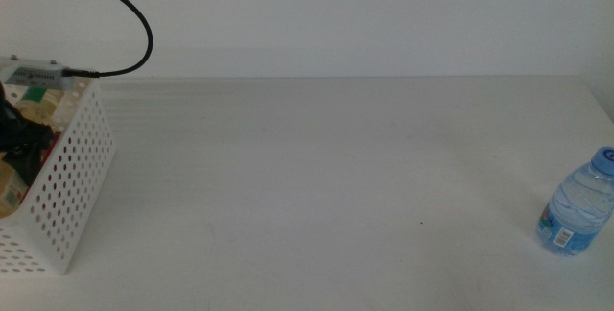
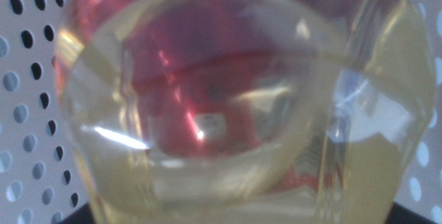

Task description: Use arms to grab the bottles and put them into the dustbin to the left of the table.

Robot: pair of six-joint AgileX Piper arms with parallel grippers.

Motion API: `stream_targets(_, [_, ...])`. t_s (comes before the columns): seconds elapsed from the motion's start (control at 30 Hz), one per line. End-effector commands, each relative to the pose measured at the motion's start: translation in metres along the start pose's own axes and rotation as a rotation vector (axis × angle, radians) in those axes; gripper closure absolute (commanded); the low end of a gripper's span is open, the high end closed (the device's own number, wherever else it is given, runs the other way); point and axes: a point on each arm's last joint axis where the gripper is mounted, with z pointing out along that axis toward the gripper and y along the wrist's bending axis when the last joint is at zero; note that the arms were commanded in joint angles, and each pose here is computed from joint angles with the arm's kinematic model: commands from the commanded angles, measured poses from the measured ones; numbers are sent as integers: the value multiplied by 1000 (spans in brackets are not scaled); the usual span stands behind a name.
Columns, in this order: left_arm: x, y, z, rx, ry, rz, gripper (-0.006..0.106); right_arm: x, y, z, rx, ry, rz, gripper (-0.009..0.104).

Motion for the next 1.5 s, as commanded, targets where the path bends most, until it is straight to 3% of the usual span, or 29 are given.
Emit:
stream_targets(0.0, [1, 6, -32, -29, -122, -28, 96, -11, -1, -3, 13, -110, -9, 21])
stream_targets(0.17, [4, 18, -29, 55, -146, -80, 105, -11, -1, -3, 13, -110, -9, 21])
stream_targets(0.63, [-4, 19, -5, 100, -120, -53, 102, -11, -1, -3, 13, -110, -9, 21])
stream_targets(0.67, [-4, 19, -5, 96, -119, -45, 81, -11, -1, -3, 13, -110, -9, 21])
stream_targets(0.7, [-3, 21, -6, 80, -113, -48, 23, -11, -1, -3, 13, -110, -9, 21])
stream_targets(0.77, [0, 23, -12, 59, -103, -71, 10, -11, -1, -3, 13, -110, -9, 21])
stream_targets(1.03, [11, 22, -82, 31, -252, -136, 10, -11, -1, -3, 13, -110, -9, 21])
stream_targets(1.23, [29, 5, -130, 139, -422, -166, 10, -11, -1, -3, 13, -110, -9, 21])
stream_targets(1.47, [64, -14, -182, 173, -595, -128, 10, -11, -1, -3, 13, -110, -9, 21])
